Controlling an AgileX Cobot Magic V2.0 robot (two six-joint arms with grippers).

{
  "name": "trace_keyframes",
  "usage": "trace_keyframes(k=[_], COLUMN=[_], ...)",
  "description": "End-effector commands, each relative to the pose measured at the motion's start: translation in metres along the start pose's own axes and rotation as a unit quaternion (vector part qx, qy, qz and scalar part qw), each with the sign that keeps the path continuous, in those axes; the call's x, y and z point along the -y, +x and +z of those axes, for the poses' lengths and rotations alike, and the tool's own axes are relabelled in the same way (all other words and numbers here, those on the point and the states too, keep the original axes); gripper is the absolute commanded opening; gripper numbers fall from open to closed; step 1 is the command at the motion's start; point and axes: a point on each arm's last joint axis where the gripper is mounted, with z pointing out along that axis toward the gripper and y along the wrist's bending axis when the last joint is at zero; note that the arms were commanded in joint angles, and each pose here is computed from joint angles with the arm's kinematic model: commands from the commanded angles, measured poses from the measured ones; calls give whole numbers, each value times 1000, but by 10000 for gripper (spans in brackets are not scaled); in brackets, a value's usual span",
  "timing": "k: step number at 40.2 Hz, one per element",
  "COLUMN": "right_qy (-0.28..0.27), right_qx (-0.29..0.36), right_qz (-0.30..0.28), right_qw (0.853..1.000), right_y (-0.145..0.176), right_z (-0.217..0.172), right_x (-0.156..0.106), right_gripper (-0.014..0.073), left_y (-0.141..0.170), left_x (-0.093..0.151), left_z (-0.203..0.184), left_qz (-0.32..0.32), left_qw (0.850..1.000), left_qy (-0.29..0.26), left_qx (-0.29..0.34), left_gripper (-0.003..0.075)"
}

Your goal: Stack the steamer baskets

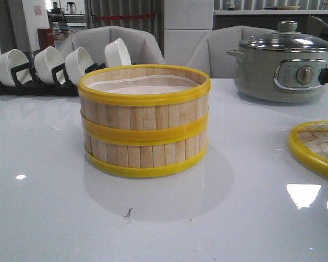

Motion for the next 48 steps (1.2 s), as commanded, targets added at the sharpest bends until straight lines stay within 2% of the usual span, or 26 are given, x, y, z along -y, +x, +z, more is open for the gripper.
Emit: trace_keyframes(k=[1,41,48], right_qy=[-5,-2,-2], right_qx=[52,48,47], right_qz=[0,4,4], right_qw=[999,999,999], right_y=[-13,-4,-4], right_z=[-25,-15,-15], right_x=[3,8,8], right_gripper=[393,387,253], left_y=[-17,-17,-17], left_x=[1,1,1], left_z=[-6,-6,-6], left_qz=[-7,-7,-7], left_qw=[998,998,998], left_qy=[1,1,1], left_qx=[60,60,60], left_gripper=[90,90,90])
